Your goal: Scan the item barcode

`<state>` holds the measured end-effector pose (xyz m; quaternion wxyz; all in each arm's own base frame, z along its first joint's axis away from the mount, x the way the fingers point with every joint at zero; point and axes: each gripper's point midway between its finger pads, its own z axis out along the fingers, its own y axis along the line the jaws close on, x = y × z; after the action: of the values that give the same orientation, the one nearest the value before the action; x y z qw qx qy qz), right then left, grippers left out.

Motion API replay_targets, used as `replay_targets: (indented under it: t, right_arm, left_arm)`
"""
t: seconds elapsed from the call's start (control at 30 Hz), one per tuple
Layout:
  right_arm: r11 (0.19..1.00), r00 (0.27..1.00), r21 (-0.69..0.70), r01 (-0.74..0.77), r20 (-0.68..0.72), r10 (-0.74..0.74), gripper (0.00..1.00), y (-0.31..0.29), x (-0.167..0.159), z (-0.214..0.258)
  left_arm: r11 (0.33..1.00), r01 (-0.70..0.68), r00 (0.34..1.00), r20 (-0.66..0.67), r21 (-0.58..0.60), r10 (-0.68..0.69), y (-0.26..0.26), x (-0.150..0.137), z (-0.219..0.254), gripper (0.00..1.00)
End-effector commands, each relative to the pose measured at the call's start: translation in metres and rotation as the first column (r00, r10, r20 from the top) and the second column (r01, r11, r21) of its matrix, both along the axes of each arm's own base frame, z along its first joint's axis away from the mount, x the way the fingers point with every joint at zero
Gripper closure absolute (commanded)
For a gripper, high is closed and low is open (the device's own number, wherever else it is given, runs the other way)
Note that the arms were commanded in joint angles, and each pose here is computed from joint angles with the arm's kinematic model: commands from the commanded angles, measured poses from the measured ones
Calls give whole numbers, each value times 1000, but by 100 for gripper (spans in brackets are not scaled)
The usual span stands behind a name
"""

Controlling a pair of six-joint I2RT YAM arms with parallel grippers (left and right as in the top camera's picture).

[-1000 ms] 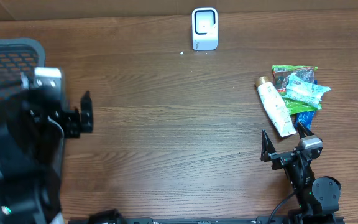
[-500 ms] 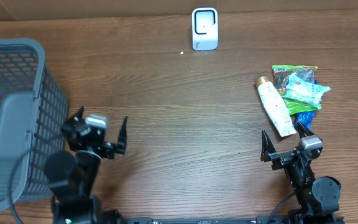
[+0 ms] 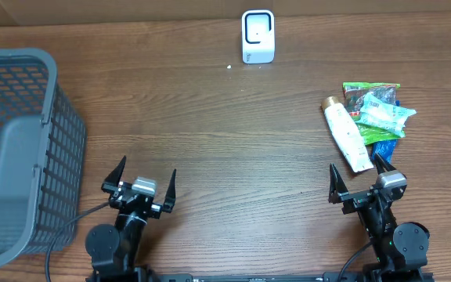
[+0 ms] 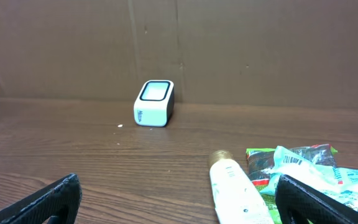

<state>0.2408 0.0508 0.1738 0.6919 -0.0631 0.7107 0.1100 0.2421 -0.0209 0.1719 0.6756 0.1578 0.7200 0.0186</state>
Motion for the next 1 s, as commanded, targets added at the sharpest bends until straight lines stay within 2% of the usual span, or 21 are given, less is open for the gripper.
replay_targets:
  t: [0.0, 0.97]
  right_arm:
    - [1000, 1000, 3, -4, 2, 4, 0, 1, 0, -2]
    - [1000, 1000, 3, -5, 2, 5, 0, 1, 0, -2]
  left_arm:
    - [1000, -4, 999, 34, 31, 3, 0, 1, -10, 0]
    - [999, -18, 999, 48, 33, 16, 3, 1, -8, 0]
